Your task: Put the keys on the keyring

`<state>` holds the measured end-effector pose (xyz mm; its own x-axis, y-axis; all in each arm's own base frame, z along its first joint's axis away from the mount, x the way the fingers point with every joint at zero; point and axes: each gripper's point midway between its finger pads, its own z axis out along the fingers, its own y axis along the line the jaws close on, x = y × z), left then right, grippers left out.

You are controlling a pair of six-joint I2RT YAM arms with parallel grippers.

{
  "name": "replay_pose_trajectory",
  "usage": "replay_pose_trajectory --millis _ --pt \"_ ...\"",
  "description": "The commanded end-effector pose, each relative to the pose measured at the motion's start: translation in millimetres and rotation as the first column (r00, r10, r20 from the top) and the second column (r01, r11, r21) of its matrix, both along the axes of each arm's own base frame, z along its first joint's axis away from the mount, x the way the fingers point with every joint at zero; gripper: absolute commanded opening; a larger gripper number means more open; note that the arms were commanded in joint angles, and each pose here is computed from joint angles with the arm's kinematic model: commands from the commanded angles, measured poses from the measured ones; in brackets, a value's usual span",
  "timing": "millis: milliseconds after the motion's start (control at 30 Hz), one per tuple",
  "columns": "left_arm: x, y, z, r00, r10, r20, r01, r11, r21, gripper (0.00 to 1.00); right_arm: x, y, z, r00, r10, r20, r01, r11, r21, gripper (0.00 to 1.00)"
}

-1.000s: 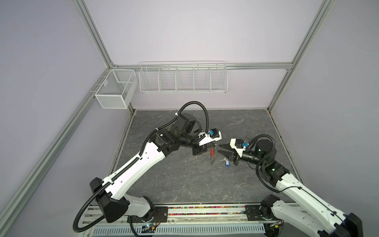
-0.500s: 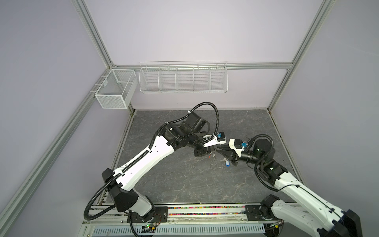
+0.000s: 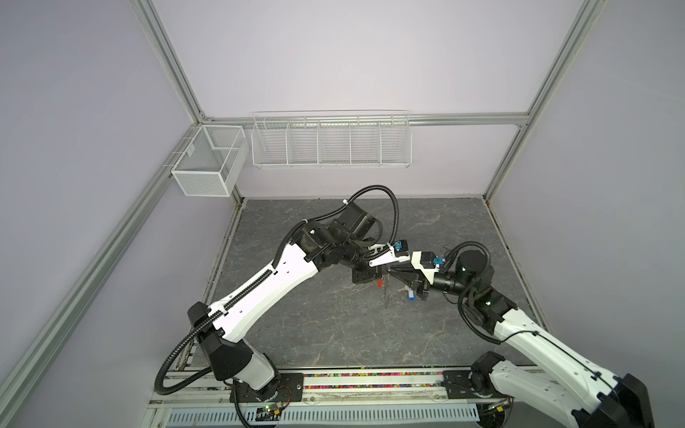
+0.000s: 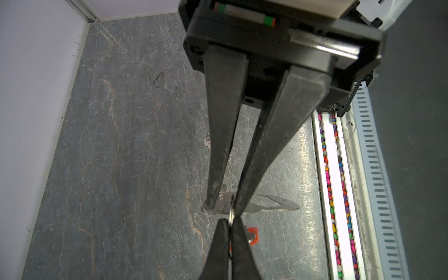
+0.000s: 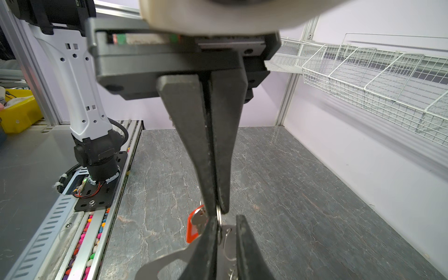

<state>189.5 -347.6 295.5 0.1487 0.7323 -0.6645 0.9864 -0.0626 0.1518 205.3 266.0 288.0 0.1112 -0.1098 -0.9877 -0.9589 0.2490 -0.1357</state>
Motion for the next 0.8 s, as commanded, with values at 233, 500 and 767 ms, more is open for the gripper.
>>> replay_pose_trajectory --millis 233,500,767 --pt "-6 -4 20 0.999 -0.039 0.030 0.041 0.997 -0.058 0.00 0 7 -1 0.999 0.035 -0.022 -0.035 0.999 -0.016 0.10" --pt "11 5 23 0.993 0.056 0.105 -0.043 0.992 -0.122 0.29 -1 0 10 0.999 -0.004 0.038 0.003 0.999 0.037 0.07" --pt "22 18 34 0.991 0.111 0.074 -0.082 0.944 -0.320 0.33 -6 0 19 0.997 0.012 0.072 -0.018 0.997 0.078 0.07"
